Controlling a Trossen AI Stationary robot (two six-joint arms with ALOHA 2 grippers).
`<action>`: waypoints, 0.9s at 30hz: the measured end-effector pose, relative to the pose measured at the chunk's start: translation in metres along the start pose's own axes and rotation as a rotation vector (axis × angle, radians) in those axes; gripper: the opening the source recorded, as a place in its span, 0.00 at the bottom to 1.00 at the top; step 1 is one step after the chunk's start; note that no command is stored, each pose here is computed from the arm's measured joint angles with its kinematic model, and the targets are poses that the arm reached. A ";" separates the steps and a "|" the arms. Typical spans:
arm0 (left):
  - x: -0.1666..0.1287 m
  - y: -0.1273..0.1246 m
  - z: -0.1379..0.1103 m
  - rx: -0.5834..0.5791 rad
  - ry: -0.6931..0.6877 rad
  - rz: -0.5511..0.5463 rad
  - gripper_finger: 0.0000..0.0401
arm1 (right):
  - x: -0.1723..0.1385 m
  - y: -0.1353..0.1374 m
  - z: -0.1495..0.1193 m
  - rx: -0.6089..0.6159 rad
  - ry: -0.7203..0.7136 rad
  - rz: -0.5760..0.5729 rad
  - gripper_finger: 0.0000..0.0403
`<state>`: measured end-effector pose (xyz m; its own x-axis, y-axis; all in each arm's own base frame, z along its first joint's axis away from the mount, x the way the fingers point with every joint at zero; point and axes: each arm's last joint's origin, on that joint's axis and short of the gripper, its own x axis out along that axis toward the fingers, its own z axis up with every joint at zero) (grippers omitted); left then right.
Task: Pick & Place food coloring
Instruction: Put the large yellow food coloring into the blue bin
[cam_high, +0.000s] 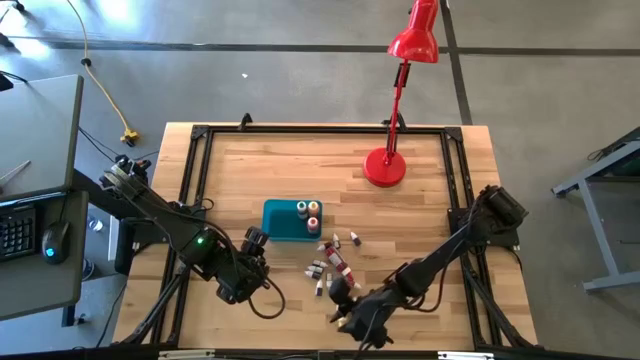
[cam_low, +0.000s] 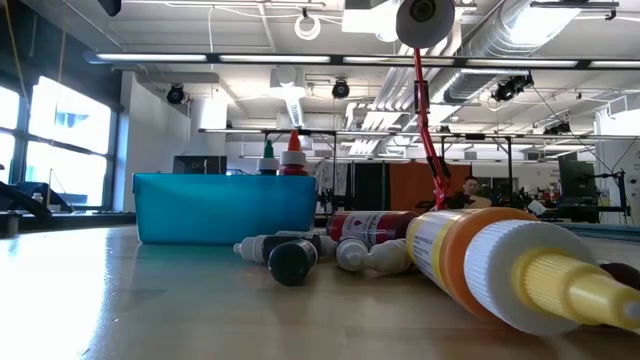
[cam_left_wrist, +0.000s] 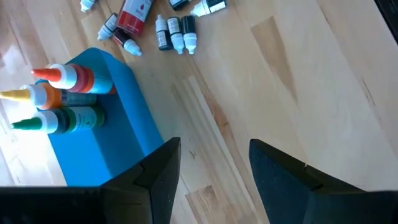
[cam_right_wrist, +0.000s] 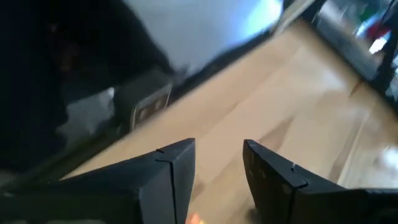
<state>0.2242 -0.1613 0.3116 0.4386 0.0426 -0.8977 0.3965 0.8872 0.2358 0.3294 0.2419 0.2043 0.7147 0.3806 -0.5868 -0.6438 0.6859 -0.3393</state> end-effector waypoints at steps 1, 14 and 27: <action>0.000 0.000 0.000 -0.004 0.000 0.000 0.46 | 0.001 0.001 -0.003 0.009 0.024 0.009 0.32; 0.000 0.002 0.000 -0.086 -0.015 0.081 0.46 | 0.002 -0.007 -0.016 -0.011 0.069 0.181 0.32; 0.000 0.005 0.001 -0.125 -0.037 0.173 0.46 | 0.002 -0.013 -0.018 -0.128 0.060 0.173 0.34</action>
<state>0.2268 -0.1572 0.3136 0.5215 0.1848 -0.8330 0.2102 0.9183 0.3354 0.3346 0.2223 0.1939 0.5758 0.4458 -0.6854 -0.7874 0.5279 -0.3182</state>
